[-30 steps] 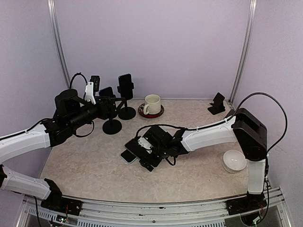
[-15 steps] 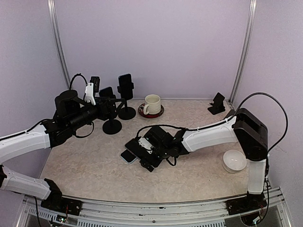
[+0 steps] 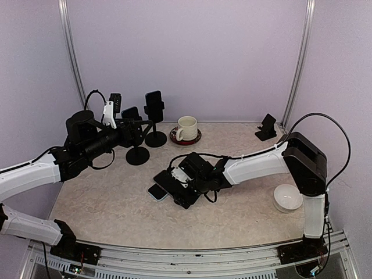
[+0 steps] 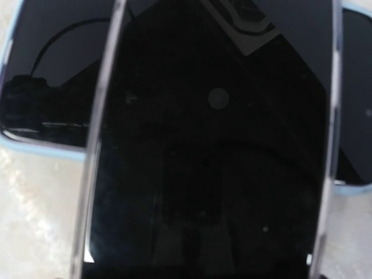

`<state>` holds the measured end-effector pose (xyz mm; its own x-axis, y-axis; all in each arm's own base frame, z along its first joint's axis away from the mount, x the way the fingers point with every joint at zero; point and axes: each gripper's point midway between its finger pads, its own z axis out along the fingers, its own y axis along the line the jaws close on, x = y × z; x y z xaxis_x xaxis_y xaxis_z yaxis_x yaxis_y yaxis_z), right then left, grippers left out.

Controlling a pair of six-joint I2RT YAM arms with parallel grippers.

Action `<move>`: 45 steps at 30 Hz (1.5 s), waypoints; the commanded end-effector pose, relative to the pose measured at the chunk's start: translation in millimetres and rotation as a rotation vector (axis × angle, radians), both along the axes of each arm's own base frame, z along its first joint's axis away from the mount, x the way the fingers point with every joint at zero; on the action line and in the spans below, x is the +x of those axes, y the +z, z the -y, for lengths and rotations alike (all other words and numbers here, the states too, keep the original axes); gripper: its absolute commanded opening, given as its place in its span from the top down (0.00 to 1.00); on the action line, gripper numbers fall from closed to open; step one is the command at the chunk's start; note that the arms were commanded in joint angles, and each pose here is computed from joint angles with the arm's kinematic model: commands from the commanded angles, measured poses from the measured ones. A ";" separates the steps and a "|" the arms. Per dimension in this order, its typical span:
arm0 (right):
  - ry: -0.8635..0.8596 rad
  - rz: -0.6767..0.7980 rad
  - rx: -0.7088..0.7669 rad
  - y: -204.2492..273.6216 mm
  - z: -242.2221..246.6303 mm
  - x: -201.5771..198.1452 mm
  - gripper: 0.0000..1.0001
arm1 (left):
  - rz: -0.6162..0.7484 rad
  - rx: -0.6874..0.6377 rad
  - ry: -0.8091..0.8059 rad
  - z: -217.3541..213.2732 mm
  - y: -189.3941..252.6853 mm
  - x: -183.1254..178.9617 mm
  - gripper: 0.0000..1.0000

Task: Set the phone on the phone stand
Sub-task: Pick up the phone, then pass from the right arm to the left

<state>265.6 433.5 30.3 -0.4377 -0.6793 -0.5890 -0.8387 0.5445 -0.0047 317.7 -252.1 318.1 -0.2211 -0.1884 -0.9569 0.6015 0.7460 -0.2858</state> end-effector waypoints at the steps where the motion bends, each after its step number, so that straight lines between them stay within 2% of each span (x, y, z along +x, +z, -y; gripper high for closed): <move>1: 0.007 -0.015 0.039 1.6 -7.8 2.5 0.17 | 0.017 -0.020 -0.003 -0.5 7.1 -3.5 0.01; 5: 0.015 -0.012 0.057 8.3 -9.5 2.6 0.34 | 0.017 -0.018 -0.009 1.4 8.4 -2.5 0.01; 9: 0.011 0.026 0.071 20.1 -9.6 6.7 0.43 | 0.015 -0.017 -0.007 1.5 6.8 -1.4 0.01; 24: -0.043 0.203 0.182 81.1 2.3 20.8 0.50 | 0.002 -0.021 -0.021 5.0 3.2 -0.3 0.01; 45: -0.076 0.277 0.229 106.4 13.6 23.6 0.60 | -0.028 -0.032 -0.049 10.5 -3.7 0.5 0.01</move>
<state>279.6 412.4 95.4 -0.3448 -0.5750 -0.7420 -0.7969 0.5971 -0.0924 318.1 -259.8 309.1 -0.2623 -0.1896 -0.9462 0.6146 0.7231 -0.3152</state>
